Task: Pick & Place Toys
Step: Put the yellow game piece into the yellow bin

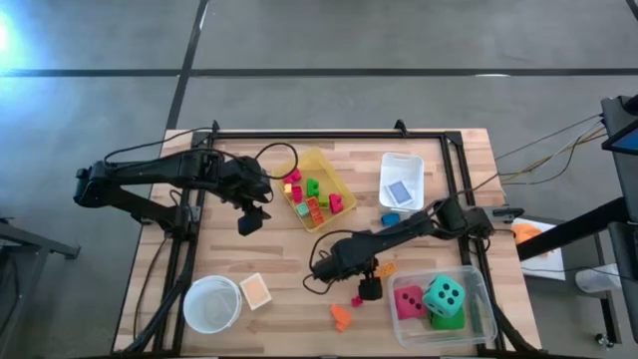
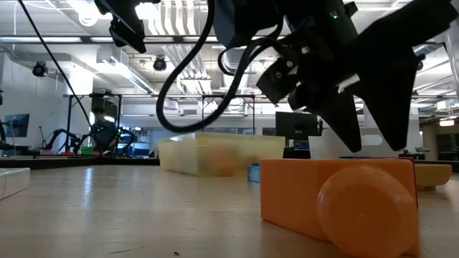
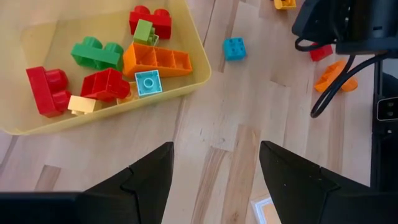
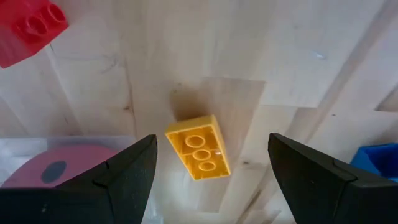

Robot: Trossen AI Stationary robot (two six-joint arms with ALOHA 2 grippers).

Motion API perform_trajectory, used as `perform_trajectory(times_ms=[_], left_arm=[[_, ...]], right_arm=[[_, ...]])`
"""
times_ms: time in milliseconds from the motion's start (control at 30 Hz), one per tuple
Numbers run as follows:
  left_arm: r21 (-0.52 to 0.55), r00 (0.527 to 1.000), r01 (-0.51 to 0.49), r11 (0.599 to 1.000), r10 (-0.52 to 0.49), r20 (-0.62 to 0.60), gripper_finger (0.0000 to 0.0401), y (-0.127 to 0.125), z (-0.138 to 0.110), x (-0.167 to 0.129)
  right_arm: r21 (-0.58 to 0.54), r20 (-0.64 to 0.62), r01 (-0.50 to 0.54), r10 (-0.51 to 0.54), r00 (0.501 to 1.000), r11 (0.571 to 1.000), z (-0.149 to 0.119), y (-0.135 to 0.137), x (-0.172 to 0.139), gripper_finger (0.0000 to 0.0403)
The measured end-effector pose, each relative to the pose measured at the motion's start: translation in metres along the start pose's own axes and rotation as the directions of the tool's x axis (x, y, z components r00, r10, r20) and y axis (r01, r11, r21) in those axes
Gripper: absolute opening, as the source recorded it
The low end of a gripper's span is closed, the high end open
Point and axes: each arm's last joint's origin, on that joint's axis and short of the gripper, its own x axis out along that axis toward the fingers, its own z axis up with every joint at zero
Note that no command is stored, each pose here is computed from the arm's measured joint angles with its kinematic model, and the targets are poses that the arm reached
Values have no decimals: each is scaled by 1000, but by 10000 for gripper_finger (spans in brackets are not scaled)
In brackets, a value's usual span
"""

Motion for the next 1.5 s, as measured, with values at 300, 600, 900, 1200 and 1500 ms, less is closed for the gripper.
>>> perform_trajectory(times_ms=[300,600,900,1200,1500], left_arm=[[0,1000,0,1000,0,1,240,0,0,0],[0,1000,0,1000,0,1,240,0,0,0],[0,1000,0,1000,0,1,240,0,0,0],[-1,1000,1,1000,-1,1,240,0,0,0],[-1,1000,1,1000,-1,1,240,0,0,0]], right_arm=[[27,-53,2,-1,999,1000,3,3,11,295],[34,-95,9,-6,995,999,9,6,25,295],[15,-110,22,-20,994,1000,7,8,30,295],[-27,-127,101,-104,986,994,2,13,42,295],[-43,-107,103,-107,989,994,4,14,43,281]])
